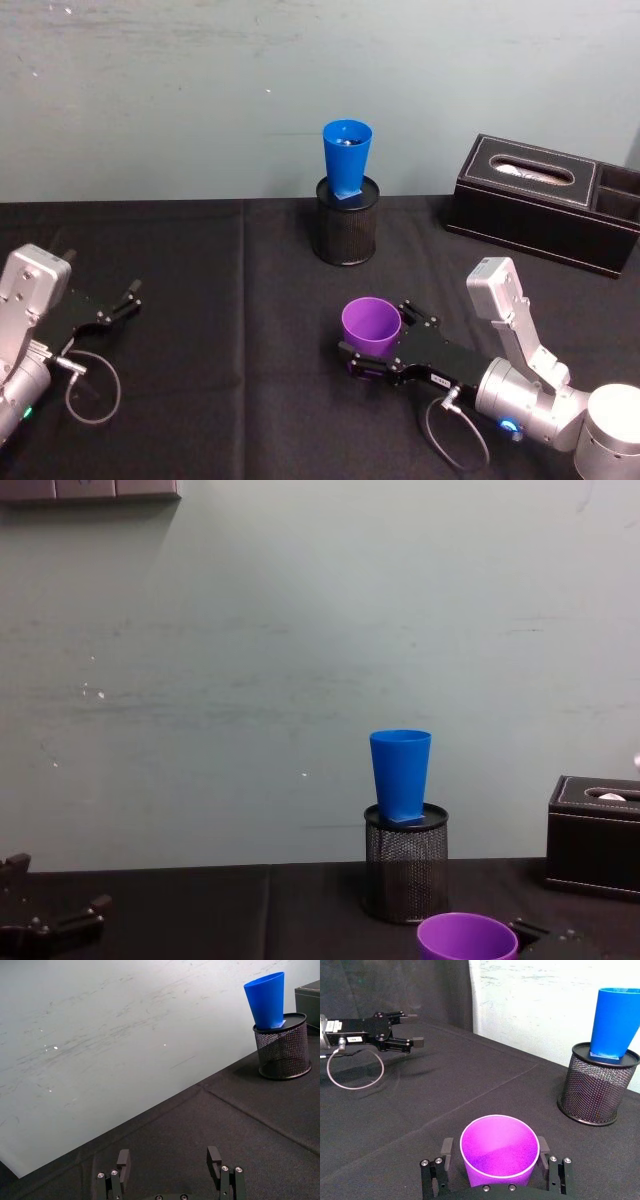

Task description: Pick up one cup with a gripper and tap it against the other cup.

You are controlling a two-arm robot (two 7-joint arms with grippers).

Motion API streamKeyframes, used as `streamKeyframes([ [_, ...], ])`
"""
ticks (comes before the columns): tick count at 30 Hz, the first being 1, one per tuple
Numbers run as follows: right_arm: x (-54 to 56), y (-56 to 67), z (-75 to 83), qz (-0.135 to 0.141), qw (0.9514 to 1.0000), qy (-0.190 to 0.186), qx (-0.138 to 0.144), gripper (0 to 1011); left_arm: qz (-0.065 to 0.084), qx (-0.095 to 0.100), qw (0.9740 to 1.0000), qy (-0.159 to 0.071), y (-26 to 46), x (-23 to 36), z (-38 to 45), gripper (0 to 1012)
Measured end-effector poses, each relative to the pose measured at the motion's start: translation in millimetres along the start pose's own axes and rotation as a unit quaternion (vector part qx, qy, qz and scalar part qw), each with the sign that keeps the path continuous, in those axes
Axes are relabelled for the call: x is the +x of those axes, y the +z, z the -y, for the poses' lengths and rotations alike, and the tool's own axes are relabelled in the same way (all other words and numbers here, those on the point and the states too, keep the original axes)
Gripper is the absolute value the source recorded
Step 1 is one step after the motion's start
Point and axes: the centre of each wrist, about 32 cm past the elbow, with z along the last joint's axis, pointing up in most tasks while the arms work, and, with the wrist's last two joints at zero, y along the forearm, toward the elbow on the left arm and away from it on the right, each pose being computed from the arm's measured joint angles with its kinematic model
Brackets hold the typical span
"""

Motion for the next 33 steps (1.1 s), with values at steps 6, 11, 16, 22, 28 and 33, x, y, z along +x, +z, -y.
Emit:
streamKeyframes([
  [6,0.0,0.0,0.0,0.0,1.0,0.0,0.0,1003,0.0,0.0,1.0,0.0,0.0,0.0,0.0,1000],
  [11,0.0,0.0,0.0,0.0,1.0,0.0,0.0,1003,0.0,0.0,1.0,0.0,0.0,0.0,0.0,1000],
  [16,0.0,0.0,0.0,0.0,1.0,0.0,0.0,1003,0.0,0.0,1.0,0.0,0.0,0.0,0.0,1000],
  [22,0.0,0.0,0.0,0.0,1.0,0.0,0.0,971,0.0,0.0,1.0,0.0,0.0,0.0,0.0,1000],
  [28,0.0,0.0,0.0,0.0,1.0,0.0,0.0,792,0.0,0.0,1.0,0.0,0.0,0.0,0.0,1000],
  [33,0.0,0.0,0.0,0.0,1.0,0.0,0.0,755,0.0,0.0,1.0,0.0,0.0,0.0,0.0,1000],
])
